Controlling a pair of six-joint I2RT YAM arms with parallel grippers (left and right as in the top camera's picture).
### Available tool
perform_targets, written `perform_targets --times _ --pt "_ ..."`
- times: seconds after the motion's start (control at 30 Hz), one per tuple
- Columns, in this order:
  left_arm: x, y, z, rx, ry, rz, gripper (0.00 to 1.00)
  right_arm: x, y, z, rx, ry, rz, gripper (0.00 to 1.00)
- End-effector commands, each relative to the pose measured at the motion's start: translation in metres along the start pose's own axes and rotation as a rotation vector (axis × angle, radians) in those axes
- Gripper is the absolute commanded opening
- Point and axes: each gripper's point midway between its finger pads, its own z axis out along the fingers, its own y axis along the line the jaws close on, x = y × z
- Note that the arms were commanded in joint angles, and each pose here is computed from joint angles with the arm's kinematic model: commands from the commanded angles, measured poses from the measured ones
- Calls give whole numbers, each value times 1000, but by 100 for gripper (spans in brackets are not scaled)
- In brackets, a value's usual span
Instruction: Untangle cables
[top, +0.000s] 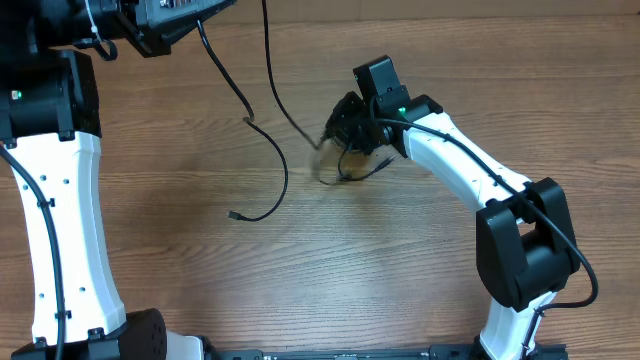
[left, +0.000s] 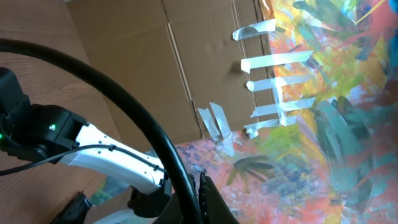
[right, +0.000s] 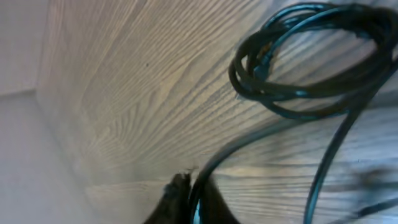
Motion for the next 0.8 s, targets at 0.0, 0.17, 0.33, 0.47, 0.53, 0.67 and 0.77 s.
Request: perform_targets --times 0.0,0.17,0.33,0.47,0.53,0.67,0.77 --pt "16 -14 2 -1 26 68 4 -5 13 -8 -29 -28 -49 4" --pt "16 -14 2 -1 26 67 4 -47 33 -75 -83 -204 -110 4" --pt "15 -14 2 -1 25 75 4 -105 -25 -147 120 -434 -50 4" --pt "15 -13 2 -1 26 111 4 -97 -42 -149 141 -327 -96 4" --pt "15 -13 2 -1 26 111 4 -92 -38 -146 133 -311 -132 4" --pt "15 -13 2 -1 25 116 4 -83 -26 -140 113 -303 -164 4" --pt "14 -13 2 -1 23 134 4 -76 -19 -136 104 -297 -186 35"
